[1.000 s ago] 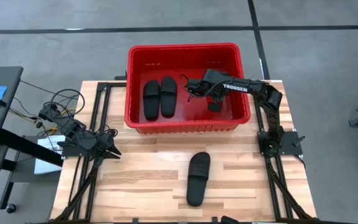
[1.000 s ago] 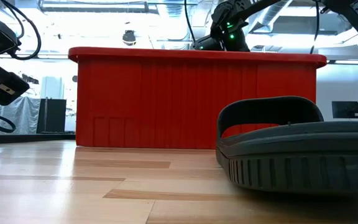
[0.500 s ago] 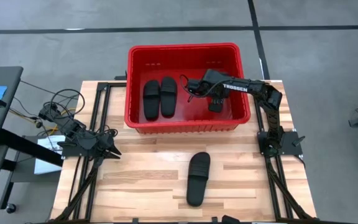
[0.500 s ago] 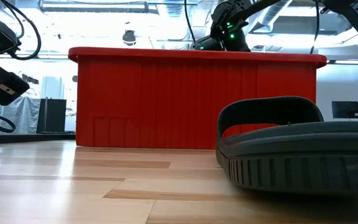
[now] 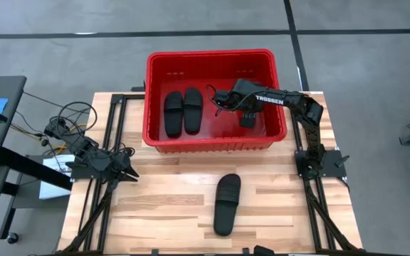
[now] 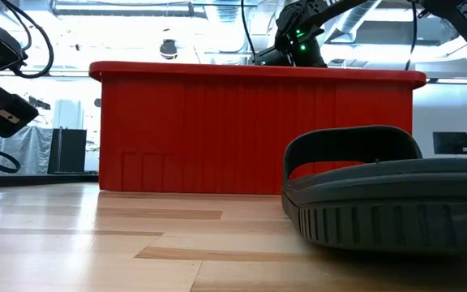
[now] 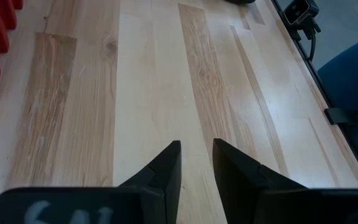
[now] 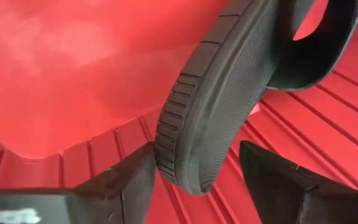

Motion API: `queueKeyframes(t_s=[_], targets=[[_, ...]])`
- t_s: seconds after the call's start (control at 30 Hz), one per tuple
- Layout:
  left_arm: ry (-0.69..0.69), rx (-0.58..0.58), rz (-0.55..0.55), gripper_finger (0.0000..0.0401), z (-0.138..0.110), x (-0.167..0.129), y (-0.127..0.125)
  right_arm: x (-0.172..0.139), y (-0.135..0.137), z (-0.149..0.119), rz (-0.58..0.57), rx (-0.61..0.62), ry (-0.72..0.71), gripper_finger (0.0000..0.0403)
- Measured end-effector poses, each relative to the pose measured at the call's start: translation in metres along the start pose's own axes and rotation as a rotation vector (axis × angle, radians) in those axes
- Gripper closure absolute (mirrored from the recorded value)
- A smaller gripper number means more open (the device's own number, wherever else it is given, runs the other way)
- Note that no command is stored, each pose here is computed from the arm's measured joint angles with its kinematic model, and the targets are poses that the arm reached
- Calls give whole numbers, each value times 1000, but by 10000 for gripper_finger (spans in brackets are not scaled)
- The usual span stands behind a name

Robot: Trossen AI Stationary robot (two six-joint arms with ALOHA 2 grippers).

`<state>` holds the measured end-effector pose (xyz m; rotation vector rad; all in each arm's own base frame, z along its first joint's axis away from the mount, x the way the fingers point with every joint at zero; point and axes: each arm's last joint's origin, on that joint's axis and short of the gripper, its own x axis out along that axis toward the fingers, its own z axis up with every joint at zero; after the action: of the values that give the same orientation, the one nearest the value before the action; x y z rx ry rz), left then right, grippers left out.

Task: Pick and place slides into bin
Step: Put the black slides into the red box

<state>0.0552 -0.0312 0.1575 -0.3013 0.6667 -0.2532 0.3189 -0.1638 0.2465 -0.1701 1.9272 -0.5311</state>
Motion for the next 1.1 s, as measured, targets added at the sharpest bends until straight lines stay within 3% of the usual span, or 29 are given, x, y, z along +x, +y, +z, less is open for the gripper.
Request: queueKeyframes(t_s=[0.5, 1.1], targets=[[0, 0, 0, 320, 0, 0, 0, -2, 3, 0, -1, -53, 1, 168], [0, 0, 0, 320, 0, 0, 0, -46, -17, -1, 67, -20, -196, 168]])
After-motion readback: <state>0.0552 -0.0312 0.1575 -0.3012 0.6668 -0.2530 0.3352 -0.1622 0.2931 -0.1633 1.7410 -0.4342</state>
